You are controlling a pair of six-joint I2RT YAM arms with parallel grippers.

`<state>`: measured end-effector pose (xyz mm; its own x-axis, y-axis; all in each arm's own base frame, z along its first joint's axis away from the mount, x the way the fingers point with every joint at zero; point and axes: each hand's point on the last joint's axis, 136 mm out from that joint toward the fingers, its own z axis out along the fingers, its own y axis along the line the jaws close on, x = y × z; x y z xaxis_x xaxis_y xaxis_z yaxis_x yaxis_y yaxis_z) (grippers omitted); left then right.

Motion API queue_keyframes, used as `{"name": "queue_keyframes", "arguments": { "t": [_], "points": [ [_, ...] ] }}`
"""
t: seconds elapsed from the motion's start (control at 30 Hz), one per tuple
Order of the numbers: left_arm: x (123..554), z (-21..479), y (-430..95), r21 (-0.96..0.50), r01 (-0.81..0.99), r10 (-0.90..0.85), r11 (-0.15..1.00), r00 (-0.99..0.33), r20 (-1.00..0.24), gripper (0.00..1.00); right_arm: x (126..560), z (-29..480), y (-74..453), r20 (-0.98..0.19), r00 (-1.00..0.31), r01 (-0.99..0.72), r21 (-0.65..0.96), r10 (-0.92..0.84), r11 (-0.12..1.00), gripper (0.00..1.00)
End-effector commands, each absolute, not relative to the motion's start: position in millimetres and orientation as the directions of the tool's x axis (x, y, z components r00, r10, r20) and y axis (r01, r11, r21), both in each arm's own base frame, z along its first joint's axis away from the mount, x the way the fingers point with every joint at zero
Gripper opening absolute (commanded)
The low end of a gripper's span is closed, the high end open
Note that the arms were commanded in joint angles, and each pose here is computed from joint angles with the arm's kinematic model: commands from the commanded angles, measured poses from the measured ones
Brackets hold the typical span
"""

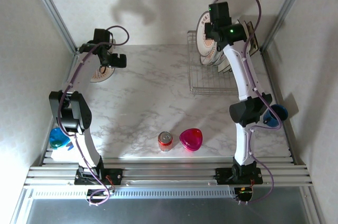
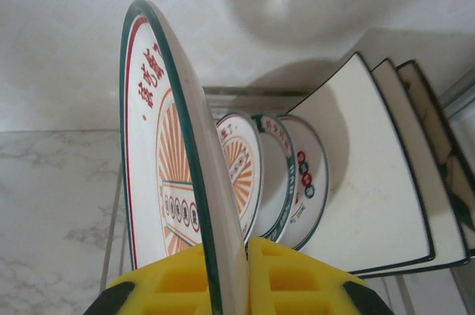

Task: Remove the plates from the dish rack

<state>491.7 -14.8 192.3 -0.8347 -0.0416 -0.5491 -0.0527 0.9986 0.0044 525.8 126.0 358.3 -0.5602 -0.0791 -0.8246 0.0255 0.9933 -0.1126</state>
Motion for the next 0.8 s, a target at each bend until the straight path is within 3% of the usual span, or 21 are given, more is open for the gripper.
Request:
{"name": "queue_keyframes", "arguments": {
  "t": [0.0, 0.17, 0.4, 0.57, 0.77],
  "points": [
    [492, 202, -16, 0.008, -0.066, -0.049, 0.998, -0.818, -0.573, 1.0, 509, 376, 144, -0.845, -0.534, -0.077, 0.019, -0.025, 0.997, 0.0],
    [492, 205, -16, 0.01, -0.066, -0.048, 0.998, -0.813, -0.581, 1.0, 482, 364, 174, -0.817, -0.568, -0.277, 0.305, 0.1, 0.911, 0.0],
    [493, 209, -16, 0.004, -0.066, -0.051, 0.998, -0.8, -0.598, 1.0, 445, 330, 215, -0.714, -0.672, -0.479, 0.622, 0.197, 0.62, 0.0],
    [496, 207, -18, -0.009, -0.064, -0.056, 0.998, -0.799, -0.599, 0.99, 440, 301, 222, -0.661, -0.717, -0.463, 0.688, 0.22, 0.56, 0.0],
    [499, 211, -28, -0.062, -0.046, -0.074, 0.997, -0.784, -0.617, 1.0, 445, 288, 220, -0.654, -0.727, -0.448, 0.684, 0.21, 0.576, 0.0]
  ]
}}
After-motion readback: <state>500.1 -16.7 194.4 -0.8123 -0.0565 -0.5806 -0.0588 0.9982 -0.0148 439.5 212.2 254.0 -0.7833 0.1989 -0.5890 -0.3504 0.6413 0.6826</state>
